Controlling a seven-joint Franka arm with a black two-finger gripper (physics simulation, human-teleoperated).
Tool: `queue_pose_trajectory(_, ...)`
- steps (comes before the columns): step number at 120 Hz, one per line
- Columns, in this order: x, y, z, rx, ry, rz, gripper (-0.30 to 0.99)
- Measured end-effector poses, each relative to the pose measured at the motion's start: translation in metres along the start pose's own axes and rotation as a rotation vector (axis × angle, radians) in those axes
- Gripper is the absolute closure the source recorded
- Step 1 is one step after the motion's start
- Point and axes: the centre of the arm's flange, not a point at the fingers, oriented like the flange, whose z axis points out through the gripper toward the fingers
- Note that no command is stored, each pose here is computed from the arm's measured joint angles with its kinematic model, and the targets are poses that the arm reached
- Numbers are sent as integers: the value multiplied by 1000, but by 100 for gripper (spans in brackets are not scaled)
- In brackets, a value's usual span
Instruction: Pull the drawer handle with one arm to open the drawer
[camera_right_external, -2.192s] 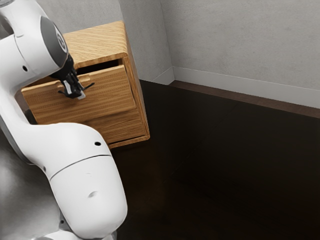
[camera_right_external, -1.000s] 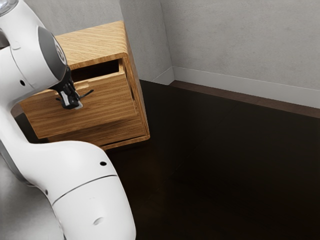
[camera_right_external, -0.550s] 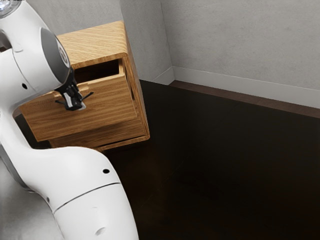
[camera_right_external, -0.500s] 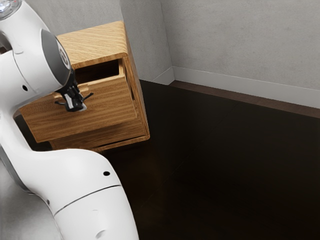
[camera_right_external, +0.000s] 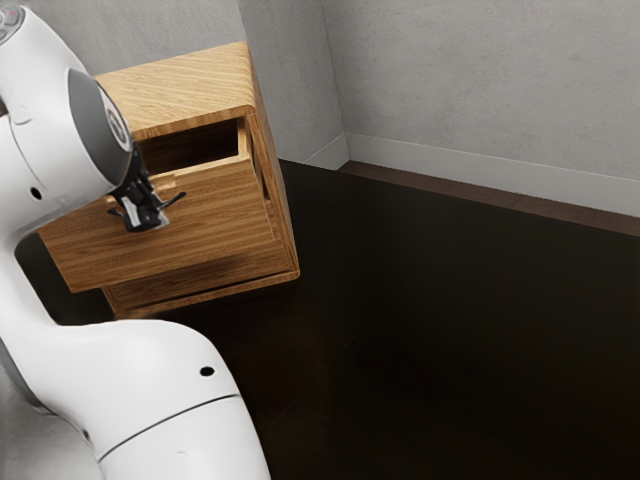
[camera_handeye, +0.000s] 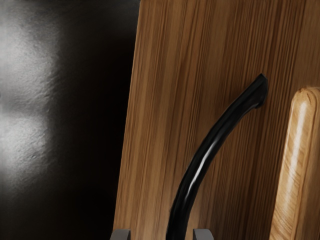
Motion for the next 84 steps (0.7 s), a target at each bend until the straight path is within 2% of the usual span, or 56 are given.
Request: queue_pose_trajectory(84, 10, -28, -21, -17, 2, -7, 61)
